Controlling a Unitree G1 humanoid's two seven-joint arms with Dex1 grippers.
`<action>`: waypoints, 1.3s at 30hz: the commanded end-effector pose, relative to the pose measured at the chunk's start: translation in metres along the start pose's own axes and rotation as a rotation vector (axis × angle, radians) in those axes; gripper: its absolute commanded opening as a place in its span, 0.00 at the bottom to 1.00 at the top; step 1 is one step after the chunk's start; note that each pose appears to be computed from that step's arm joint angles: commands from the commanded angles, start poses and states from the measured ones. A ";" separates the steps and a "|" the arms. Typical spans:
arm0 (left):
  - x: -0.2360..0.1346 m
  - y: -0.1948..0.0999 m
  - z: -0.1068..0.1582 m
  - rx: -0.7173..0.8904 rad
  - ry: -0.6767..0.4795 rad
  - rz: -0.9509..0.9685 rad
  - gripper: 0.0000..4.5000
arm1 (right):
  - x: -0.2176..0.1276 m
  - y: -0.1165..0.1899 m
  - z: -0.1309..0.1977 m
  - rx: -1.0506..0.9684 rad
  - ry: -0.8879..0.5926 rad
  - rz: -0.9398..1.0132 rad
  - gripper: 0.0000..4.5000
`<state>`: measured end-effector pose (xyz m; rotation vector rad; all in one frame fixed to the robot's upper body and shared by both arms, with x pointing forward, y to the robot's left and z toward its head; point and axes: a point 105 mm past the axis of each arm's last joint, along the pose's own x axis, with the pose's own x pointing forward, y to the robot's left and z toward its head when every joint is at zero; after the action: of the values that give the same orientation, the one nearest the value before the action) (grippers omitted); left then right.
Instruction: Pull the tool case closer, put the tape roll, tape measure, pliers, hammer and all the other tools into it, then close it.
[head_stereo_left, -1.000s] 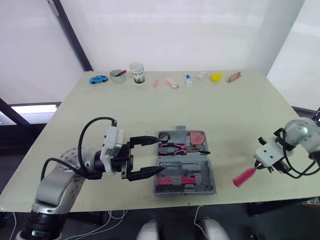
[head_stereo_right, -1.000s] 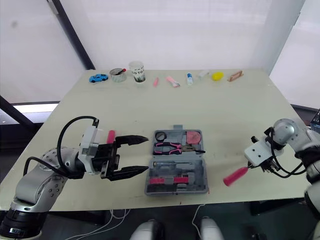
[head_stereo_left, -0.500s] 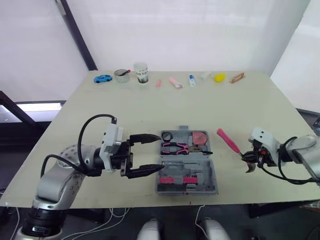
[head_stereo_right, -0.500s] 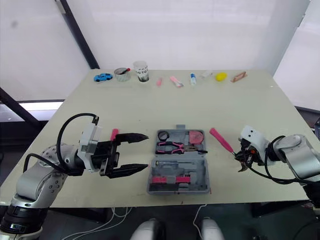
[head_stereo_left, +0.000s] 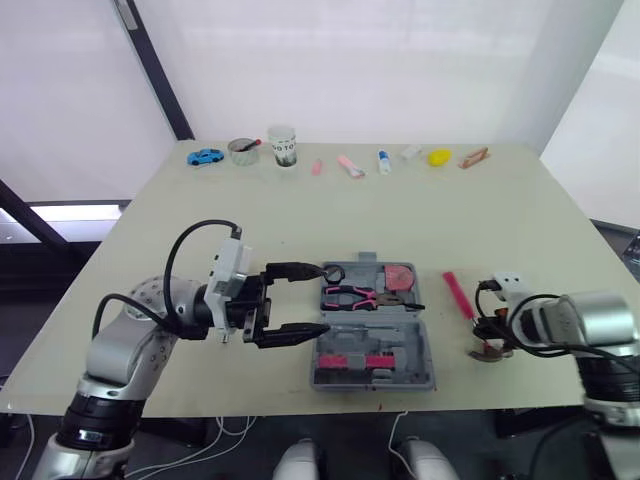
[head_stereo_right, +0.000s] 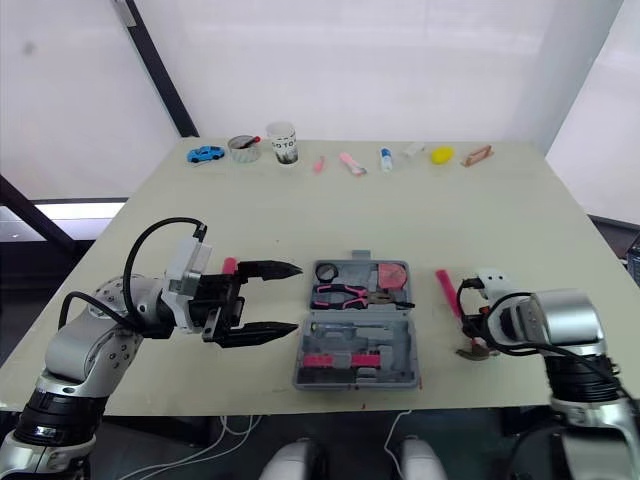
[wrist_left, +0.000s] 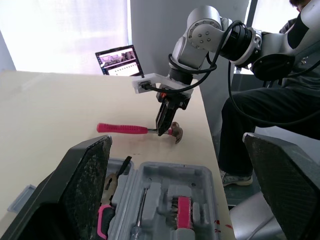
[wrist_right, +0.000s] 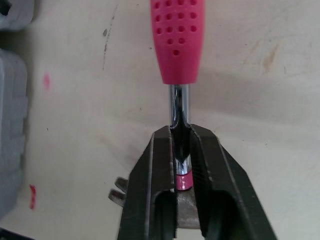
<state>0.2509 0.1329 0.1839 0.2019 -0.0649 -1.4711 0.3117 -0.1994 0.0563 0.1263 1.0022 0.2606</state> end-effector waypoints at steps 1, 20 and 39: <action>0.001 0.000 0.006 0.036 -0.004 -0.017 1.00 | 0.002 0.001 0.004 0.040 -0.025 -0.028 0.59; -0.003 0.000 0.008 0.042 0.001 -0.015 1.00 | -0.034 0.003 0.004 -0.404 -0.486 0.038 0.99; -0.002 0.000 0.010 0.045 0.006 -0.026 1.00 | 0.008 -0.031 -0.036 -0.326 -0.619 -0.027 0.94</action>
<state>0.2504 0.1336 0.1849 0.2192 -0.0561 -1.4923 0.2913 -0.2255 0.0221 -0.1027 0.3527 0.3367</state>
